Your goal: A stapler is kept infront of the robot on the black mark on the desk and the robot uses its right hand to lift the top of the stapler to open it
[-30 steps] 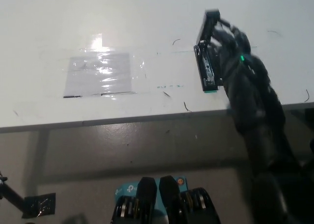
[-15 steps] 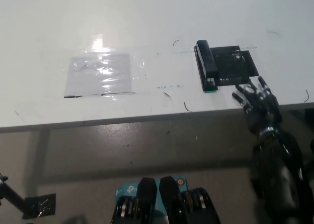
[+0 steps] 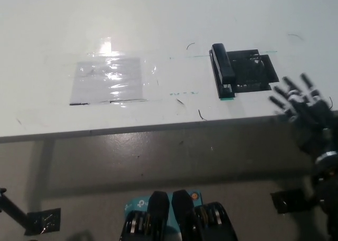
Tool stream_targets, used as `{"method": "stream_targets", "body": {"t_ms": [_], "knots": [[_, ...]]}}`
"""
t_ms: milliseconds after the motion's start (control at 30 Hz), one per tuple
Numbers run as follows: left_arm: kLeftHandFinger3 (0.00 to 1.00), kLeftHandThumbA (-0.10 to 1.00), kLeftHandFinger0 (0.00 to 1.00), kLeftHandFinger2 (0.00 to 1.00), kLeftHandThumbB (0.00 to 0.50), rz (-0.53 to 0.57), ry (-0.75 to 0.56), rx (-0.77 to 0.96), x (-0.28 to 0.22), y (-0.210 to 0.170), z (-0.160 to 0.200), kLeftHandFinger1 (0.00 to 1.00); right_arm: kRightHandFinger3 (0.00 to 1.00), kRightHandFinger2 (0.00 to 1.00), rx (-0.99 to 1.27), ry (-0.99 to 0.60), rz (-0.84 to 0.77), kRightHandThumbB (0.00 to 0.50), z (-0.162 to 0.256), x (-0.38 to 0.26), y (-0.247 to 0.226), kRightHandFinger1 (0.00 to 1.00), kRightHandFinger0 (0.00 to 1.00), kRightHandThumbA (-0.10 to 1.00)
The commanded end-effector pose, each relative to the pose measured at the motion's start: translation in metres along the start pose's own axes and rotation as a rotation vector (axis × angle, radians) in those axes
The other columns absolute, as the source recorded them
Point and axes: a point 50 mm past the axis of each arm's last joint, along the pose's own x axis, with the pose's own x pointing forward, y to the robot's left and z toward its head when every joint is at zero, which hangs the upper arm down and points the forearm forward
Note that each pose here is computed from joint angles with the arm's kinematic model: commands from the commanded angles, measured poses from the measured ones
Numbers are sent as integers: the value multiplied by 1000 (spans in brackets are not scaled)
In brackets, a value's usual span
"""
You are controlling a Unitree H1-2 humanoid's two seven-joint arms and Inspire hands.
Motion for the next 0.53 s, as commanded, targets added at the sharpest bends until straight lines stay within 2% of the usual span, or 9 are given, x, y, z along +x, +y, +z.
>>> {"method": "stream_targets", "body": {"t_ms": [0,33,100,200,233,300,400,433,500], "knots": [[717,439,165,439,0,12,-60,21,4,9,20,191,953,700,-114,-99,-36,0,13,-4,-22,597,583,241],[721,438,182,460,0,12,-56,12,5,10,19,204,935,675,-175,-145,-55,0,12,-4,-31,584,559,248],[693,433,199,446,0,10,-64,23,4,10,19,210,872,603,-281,-196,-131,5,2,2,-53,497,476,274],[701,427,174,444,0,12,-66,24,5,12,19,196,795,501,-363,-192,-200,2,-16,7,-71,412,408,288],[700,425,161,442,0,15,-62,20,5,12,20,190,776,478,-378,-186,-228,25,-25,10,-80,389,389,276],[700,422,157,438,0,18,-61,14,5,11,19,189,762,467,-392,-175,-255,28,-31,14,-85,373,382,297],[677,426,188,421,0,25,-60,5,7,11,18,197,748,461,-412,-182,-263,25,-39,18,-89,363,348,270],[677,427,188,422,0,23,-61,12,7,11,19,198,769,464,-434,-178,-263,0,-45,20,-92,364,360,246],[710,432,205,438,0,18,-66,17,6,12,19,210,744,447,-437,-181,-266,17,-47,22,-93,355,363,268]]}}
